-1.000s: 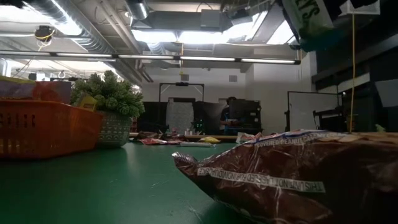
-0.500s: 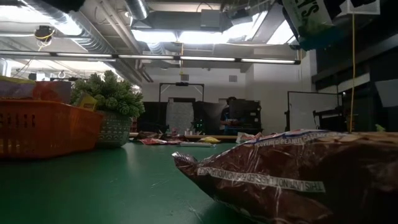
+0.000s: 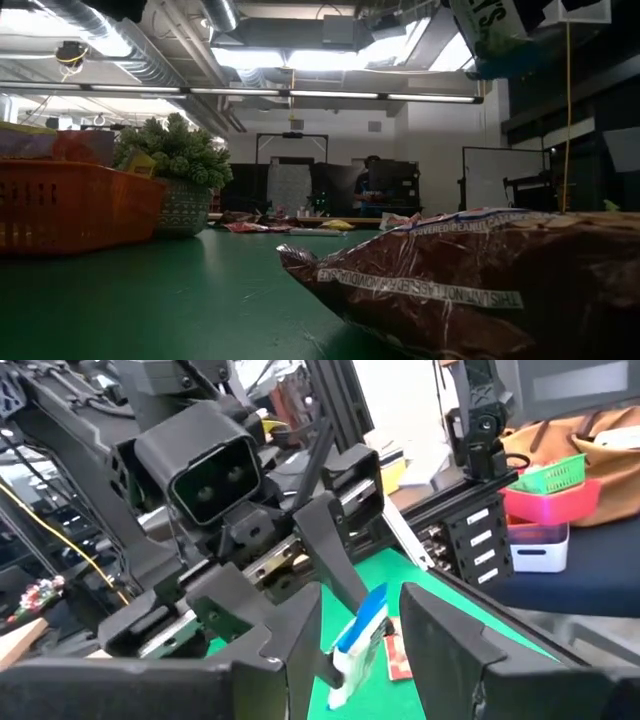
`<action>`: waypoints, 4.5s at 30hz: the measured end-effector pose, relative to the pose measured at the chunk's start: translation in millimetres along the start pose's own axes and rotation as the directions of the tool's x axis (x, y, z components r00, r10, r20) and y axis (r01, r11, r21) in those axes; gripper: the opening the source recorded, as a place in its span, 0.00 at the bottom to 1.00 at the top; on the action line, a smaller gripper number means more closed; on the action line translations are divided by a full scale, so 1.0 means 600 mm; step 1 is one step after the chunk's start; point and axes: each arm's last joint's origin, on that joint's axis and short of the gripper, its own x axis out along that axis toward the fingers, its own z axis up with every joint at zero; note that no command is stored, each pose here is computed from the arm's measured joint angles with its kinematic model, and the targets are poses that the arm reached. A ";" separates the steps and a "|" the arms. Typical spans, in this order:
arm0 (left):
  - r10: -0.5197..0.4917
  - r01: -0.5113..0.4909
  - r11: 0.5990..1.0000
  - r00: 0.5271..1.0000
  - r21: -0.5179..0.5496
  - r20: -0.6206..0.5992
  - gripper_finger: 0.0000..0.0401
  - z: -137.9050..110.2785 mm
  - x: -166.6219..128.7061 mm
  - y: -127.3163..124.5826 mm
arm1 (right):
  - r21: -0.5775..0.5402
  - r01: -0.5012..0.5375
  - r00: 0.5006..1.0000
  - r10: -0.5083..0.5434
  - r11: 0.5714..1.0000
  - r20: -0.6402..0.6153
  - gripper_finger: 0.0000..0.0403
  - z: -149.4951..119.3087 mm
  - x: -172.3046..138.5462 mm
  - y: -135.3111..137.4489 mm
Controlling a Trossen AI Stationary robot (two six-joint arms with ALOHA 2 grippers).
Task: Sort candy
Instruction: Put the white chocolate into the yellow basket
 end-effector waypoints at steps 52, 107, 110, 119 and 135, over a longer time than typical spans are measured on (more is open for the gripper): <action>-0.065 0.065 0.998 0.997 -0.001 0.039 0.11 -0.005 0.002 0.022 | 0.026 -0.031 0.994 0.028 0.999 0.104 0.32 0.017 -0.001 0.004; -0.067 0.067 0.998 0.997 -0.005 0.043 0.00 -0.005 0.002 0.021 | 0.033 0.001 0.993 -0.005 0.999 0.120 0.66 0.020 -0.002 0.003; -0.067 0.067 0.998 0.997 -0.005 0.043 0.00 -0.005 0.002 0.021 | 0.033 0.001 0.993 -0.005 0.999 0.120 0.66 0.020 -0.002 0.003; -0.077 0.078 0.997 0.996 -0.009 0.037 0.00 -0.004 0.002 0.016 | 0.032 -0.039 0.986 0.033 0.999 0.166 0.66 0.042 -0.024 0.004; -0.102 0.110 0.991 0.990 -0.076 0.094 0.00 0.036 -0.014 0.003 | 0.057 -0.078 0.957 0.058 0.995 0.285 0.66 0.087 -0.075 0.002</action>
